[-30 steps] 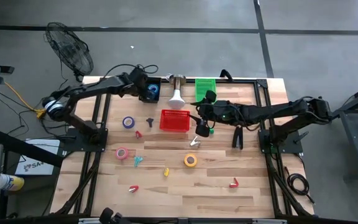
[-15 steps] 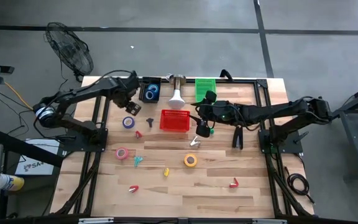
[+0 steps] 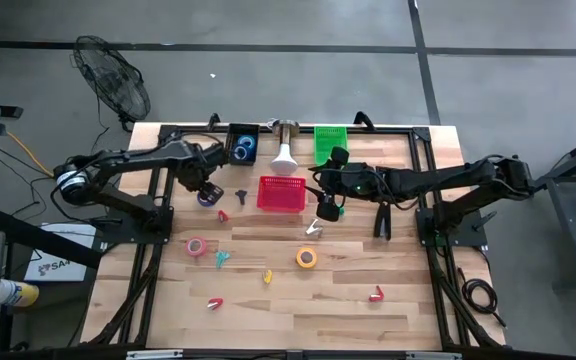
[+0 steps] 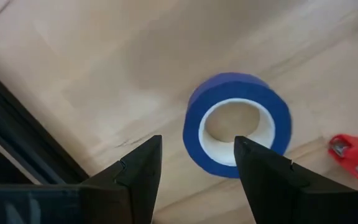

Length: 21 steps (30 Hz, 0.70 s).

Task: Pick and place Stapler, Stapler remover, tape
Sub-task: Put the blue tape into the black basket

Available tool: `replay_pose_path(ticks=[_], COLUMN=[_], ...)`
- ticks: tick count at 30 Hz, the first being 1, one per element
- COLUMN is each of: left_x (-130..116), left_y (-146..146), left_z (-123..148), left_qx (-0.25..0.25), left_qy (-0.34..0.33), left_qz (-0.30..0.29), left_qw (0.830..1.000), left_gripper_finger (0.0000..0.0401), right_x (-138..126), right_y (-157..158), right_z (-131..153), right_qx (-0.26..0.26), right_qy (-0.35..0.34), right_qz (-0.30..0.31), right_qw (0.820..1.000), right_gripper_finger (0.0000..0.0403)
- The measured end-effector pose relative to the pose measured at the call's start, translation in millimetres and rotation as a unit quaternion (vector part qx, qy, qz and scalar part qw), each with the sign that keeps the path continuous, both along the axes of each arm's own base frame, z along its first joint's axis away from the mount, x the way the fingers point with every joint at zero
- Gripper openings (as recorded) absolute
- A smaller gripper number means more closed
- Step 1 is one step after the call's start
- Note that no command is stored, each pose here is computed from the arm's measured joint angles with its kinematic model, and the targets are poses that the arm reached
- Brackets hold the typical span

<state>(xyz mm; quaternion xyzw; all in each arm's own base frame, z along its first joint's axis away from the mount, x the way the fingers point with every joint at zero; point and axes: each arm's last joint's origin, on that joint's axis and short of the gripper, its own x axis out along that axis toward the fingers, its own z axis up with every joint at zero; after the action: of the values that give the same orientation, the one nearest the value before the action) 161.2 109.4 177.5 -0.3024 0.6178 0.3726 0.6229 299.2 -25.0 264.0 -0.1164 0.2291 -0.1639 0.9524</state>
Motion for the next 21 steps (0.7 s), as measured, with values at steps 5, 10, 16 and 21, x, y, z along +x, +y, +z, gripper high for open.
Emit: replay_pose_path(ticks=[5,10,16,21], left_x=[0,-2,-6,-5], left_y=[0,-1,-4,-3], left_z=[-7,-13,-19,-20], left_qx=[0.012,0.009,0.007,0.011], left_qy=[-0.011,-0.016,-0.007,-0.013], left_qz=[0.01,0.028,0.046,0.046], left_qw=[1.0,0.999,0.999,0.999], left_gripper_finger=[0.0194,0.0174,0.0121,0.0069], right_x=[0,0,0,0], right_y=[0,0,0,0], right_z=[0,0,0,0], right_qx=[0.001,0.001,0.001,0.001], right_qy=[0.0,0.0,0.0,0.0], right_qz=[0.0,0.0,0.0,0.0], right_qw=[1.0,1.0,1.0,1.0], right_gripper_finger=[0.0227,0.0227,0.0227,0.0227])
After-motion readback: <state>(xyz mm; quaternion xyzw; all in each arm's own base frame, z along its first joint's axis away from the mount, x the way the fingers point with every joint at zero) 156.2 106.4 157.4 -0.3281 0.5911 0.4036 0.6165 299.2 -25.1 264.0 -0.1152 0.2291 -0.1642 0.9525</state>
